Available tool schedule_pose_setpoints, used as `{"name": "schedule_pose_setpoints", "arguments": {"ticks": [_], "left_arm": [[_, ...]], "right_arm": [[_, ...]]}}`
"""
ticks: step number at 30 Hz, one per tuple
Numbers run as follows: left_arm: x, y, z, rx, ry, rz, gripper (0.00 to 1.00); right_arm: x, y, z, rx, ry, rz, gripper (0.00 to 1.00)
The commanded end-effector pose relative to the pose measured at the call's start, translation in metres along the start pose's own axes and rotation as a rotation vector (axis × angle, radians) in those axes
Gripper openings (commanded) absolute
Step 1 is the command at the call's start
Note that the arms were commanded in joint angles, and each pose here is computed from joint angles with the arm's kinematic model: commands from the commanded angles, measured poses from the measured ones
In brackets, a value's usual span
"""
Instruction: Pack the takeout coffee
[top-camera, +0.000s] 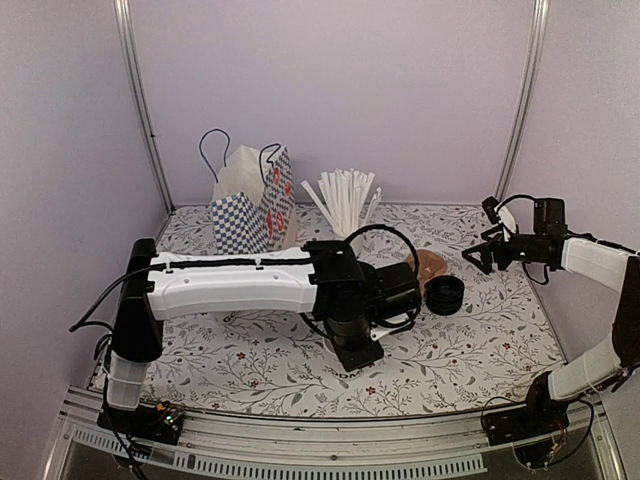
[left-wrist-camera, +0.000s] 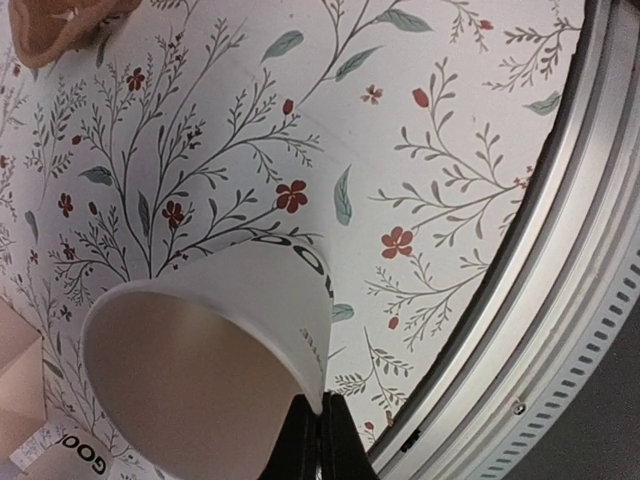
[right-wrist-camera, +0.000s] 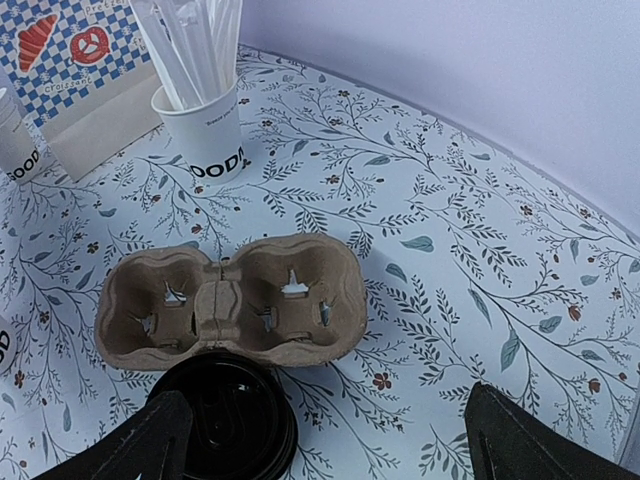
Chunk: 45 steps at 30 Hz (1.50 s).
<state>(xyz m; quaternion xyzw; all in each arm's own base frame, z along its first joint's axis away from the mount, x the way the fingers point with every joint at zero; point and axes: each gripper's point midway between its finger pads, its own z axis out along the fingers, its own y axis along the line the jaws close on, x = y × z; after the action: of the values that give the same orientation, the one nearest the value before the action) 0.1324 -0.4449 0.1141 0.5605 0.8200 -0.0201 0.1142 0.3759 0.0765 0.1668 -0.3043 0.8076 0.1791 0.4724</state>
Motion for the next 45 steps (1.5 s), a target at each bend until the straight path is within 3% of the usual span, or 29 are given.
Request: {"name": "schedule_pose_setpoints", "arguments": {"ticks": [1,7,14,20,23,27,31,33,38,45], "left_arm": [[0.006,-0.002,0.003,-0.031,0.018,0.029,0.03],[0.005,-0.003,-0.009,-0.029,-0.006,0.034,0.21],[-0.008,0.008,-0.053,-0.052,-0.133,0.048,0.26],[-0.031,0.061,-0.082,-0.130,-0.320,0.026,0.33],[-0.042,0.099,-0.088,-0.173,-0.403,-0.065,0.35],[-0.061,0.110,-0.100,-0.156,-0.498,-0.166,0.36],[-0.070,0.099,-0.099,-0.080,-0.570,-0.236,0.36],[-0.072,0.093,-0.100,-0.039,-0.608,-0.267,0.36],[-0.075,0.071,-0.110,0.105,-0.698,-0.305,0.37],[-0.065,0.062,-0.111,0.125,-0.704,-0.324,0.37]], "right_arm": [[-0.003,-0.006,0.001,0.010,0.005,-0.008,0.99],[-0.002,-0.006,0.002,0.006,0.009,-0.003,0.99],[-0.002,-0.008,0.002,0.014,0.012,-0.004,0.99],[-0.004,-0.009,0.002,0.014,0.015,-0.002,0.99],[-0.022,0.010,-0.008,-0.094,-0.003,-0.032,0.98],[-0.031,0.032,-0.016,-0.145,0.077,-0.154,0.85],[-0.013,0.053,-0.014,-0.192,0.207,-0.288,0.58],[0.003,0.059,-0.012,-0.219,0.280,-0.322,0.50],[0.038,0.076,-0.009,-0.285,0.422,-0.463,0.46],[0.057,0.089,0.000,-0.301,0.558,-0.636,0.45]]}}
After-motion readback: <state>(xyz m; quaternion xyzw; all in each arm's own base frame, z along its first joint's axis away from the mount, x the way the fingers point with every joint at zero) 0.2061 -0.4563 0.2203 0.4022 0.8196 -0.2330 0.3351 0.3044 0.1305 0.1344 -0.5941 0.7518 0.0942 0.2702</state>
